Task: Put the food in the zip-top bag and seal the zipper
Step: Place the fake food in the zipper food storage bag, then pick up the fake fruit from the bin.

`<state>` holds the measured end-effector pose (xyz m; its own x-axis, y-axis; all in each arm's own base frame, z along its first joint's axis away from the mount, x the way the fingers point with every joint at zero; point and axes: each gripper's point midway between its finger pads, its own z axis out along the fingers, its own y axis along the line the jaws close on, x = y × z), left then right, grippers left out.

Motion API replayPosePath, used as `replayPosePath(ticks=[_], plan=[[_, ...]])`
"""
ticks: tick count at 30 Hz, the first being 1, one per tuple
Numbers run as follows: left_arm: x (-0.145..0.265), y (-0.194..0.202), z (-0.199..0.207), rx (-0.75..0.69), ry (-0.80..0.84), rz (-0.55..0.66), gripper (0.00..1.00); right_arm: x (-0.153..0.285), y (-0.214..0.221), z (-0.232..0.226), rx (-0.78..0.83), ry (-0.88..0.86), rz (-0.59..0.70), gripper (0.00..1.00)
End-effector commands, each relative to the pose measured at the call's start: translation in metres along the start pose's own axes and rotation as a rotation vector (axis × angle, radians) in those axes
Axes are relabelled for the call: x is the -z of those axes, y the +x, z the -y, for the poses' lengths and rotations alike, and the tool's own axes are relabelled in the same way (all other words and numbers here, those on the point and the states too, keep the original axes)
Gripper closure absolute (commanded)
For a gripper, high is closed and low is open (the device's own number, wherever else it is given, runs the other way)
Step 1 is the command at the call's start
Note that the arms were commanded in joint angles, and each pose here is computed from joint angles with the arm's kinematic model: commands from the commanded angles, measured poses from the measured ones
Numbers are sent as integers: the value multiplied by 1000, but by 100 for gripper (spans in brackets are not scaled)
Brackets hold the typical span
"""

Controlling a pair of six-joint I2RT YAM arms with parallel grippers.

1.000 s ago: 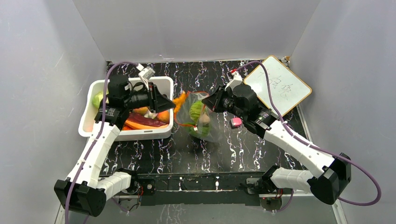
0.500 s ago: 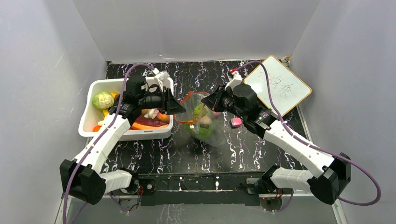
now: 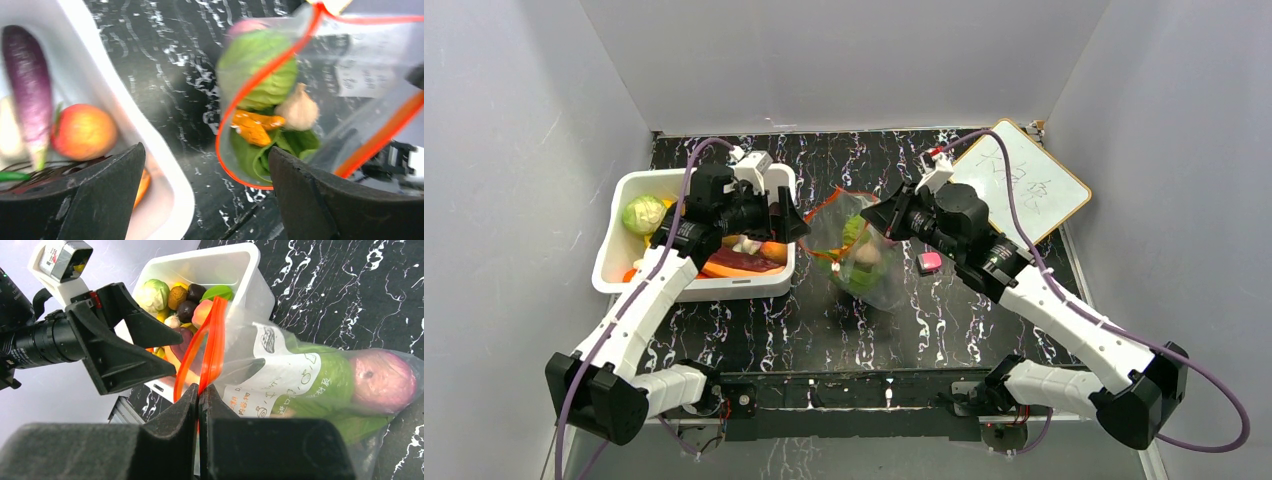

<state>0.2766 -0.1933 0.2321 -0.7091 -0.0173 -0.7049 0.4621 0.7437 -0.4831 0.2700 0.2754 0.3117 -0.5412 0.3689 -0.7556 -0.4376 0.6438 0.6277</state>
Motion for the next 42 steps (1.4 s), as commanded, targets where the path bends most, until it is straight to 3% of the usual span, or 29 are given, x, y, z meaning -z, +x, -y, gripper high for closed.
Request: replayPosePath(ticks=[1,12,16,19,29,34,37,42], plan=[[22,-20,-28,-39,-225,66,4,16,-30,-21,18,-67,116,100],[47,-40,-104,-41,-662,97,2,27,-26,-19,45,-78,124,100],[47,-36,-138,-14,-743,61,2,29,-24,-24,57,-107,117,100],[45,-33,-161,24,-763,44,3,30,-23,-24,66,-109,112,100],[22,-26,-220,78,-774,-3,26,29,-19,-21,65,-106,101,100],[5,-5,-241,109,-781,-70,26,27,-19,-21,57,-105,100,100],[-2,5,-256,98,-795,-106,21,25,-21,-22,57,-102,97,100],[-22,22,-268,61,-747,-178,25,21,-21,-21,53,-95,98,100]])
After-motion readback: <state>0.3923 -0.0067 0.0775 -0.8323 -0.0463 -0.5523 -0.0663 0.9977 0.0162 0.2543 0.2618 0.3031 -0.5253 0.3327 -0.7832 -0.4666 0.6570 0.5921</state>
